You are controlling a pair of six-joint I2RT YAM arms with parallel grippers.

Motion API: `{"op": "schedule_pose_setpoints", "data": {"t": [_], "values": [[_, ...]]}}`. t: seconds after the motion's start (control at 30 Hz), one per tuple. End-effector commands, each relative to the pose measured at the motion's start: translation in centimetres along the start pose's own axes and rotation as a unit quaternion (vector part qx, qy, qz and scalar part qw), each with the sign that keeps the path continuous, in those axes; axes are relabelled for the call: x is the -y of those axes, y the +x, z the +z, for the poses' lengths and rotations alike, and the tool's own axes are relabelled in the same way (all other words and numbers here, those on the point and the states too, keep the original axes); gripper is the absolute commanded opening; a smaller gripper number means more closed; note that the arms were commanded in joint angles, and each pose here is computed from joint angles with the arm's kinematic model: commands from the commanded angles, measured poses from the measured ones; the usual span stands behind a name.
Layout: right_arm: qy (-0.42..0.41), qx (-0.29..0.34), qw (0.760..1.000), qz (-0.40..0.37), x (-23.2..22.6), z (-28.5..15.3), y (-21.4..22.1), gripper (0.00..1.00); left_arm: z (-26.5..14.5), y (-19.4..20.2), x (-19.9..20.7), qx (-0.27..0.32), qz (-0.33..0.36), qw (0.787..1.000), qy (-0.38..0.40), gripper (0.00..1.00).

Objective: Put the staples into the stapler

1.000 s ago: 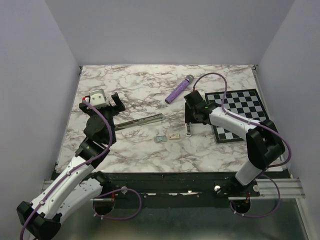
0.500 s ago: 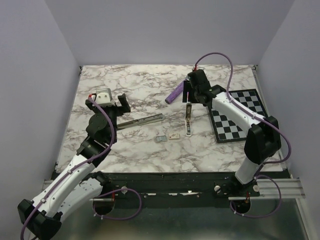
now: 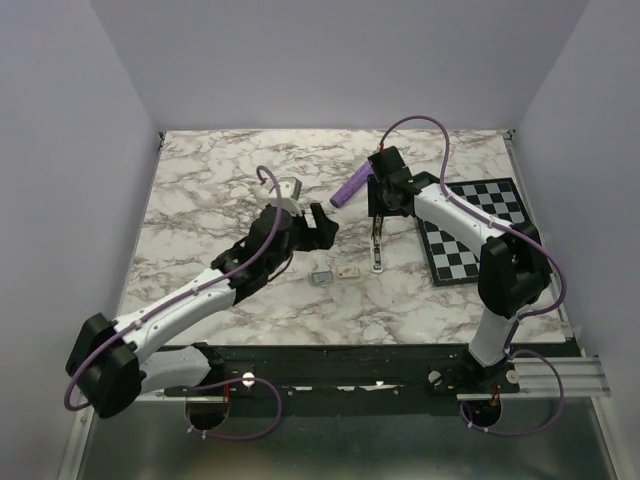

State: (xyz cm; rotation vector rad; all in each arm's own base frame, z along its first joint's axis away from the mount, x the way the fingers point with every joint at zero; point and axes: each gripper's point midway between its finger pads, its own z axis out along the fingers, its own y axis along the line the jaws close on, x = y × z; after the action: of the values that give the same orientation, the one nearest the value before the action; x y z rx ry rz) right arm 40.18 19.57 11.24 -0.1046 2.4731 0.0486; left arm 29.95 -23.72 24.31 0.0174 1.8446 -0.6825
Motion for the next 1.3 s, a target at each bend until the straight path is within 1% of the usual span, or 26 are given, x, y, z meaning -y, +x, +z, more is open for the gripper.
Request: {"op": "schedule_pose_setpoints", "data": {"t": [0.0, 0.03, 0.07, 0.13, 0.2, 0.23, 0.27, 0.33, 0.37, 0.43, 0.5, 0.63, 0.77, 0.93, 0.97, 1.1, 1.13, 1.17, 1.23, 1.27], "values": [[-0.011, 0.000, 1.000, -0.008, -0.5, 0.3, 0.0, 0.53, 2.5, 5.7, 3.5, -0.095, -0.090, 0.991, 0.027, 0.90], [-0.012, 0.000, 1.000, -0.008, -0.4, 0.4, 0.0, 0.52, 3.0, 6.2, 3.9, -0.100, -0.099, 0.990, 0.030, 0.89], [-0.014, 0.000, 1.000, -0.007, -0.6, 0.4, 0.0, 0.52, 3.8, 7.5, 3.7, -0.115, -0.101, 0.988, 0.020, 0.85], [-0.012, -0.001, 1.000, -0.008, -0.6, 0.6, 0.1, 0.52, 4.5, 7.7, 4.6, -0.119, -0.112, 0.986, 0.027, 0.83], [-0.013, -0.005, 1.000, -0.009, -0.6, 0.9, 0.4, 0.51, 5.5, 9.4, 4.5, -0.139, -0.116, 0.983, 0.019, 0.81], [-0.017, -0.005, 1.000, -0.009, -0.8, 0.9, 0.4, 0.49, 5.9, 9.4, 4.8, -0.141, -0.119, 0.983, 0.021, 0.78], [-0.018, -0.007, 1.000, -0.008, -0.8, 1.0, 0.6, 0.49, 6.5, 10.8, 4.7, -0.161, -0.123, 0.979, 0.018, 0.77], [-0.022, -0.005, 1.000, -0.008, -0.9, 1.0, 0.6, 0.46, 7.2, 11.6, 5.4, -0.178, -0.130, 0.975, 0.027, 0.76], [-0.022, -0.008, 1.000, -0.009, -0.8, 1.0, 0.9, 0.45, 7.7, 13.0, 5.2, -0.195, -0.139, 0.971, 0.021, 0.76], [-0.024, -0.006, 1.000, -0.008, -0.9, 1.0, 0.8, 0.41, 8.1, 14.0, 6.1, -0.218, -0.152, 0.964, 0.035, 0.76], [-0.025, -0.006, 1.000, -0.009, -0.9, 0.9, 0.9, 0.40, 8.6, 15.5, 6.3, -0.237, -0.172, 0.956, 0.034, 0.76], [-0.024, -0.004, 1.000, -0.007, -0.8, 0.9, 1.0, 0.35, 9.3, 17.6, 6.4, -0.261, -0.207, 0.942, 0.031, 0.72], [-0.026, 0.002, 1.000, -0.006, -0.8, 0.6, 0.9, 0.31, 10.0, 19.5, 6.9, -0.282, -0.228, 0.931, 0.032, 0.66], [-0.027, 0.009, 1.000, -0.004, -0.7, 0.3, 0.7, 0.29, 10.6, 20.5, 7.6, -0.293, -0.229, 0.928, 0.038, 0.65], [-0.026, 0.009, 1.000, -0.005, -0.7, 0.3, 0.8, 0.29, 10.7, 21.0, 7.3, -0.296, -0.229, 0.927, 0.032, 0.61], [-0.027, 0.013, 1.000, -0.004, -0.6, 0.0, 0.9, 0.29, 11.0, 22.1, 7.0, -0.308, -0.237, 0.921, 0.021, 0.56], [-0.029, 0.017, 0.999, -0.003, -0.7, -0.2, 0.7, 0.27, 11.0, 22.4, 6.9, -0.309, -0.238, 0.920, 0.017, 0.55], [-0.030, 0.018, 0.999, -0.002, -0.7, -0.3, 0.7, 0.26, 11.0, 22.5, 6.7, -0.311, -0.239, 0.920, 0.014, 0.49], [-0.030, 0.021, 0.999, -0.001, -0.6, -0.4, 0.8, 0.26, 11.0, 23.0, 6.4, -0.314, -0.244, 0.918, 0.006, 0.47], [-0.031, 0.024, 0.999, 0.001, -0.6, -0.7, 0.7, 0.26, 10.9, 23.2, 6.2, -0.318, -0.244, 0.916, 0.002, 0.45]]}}
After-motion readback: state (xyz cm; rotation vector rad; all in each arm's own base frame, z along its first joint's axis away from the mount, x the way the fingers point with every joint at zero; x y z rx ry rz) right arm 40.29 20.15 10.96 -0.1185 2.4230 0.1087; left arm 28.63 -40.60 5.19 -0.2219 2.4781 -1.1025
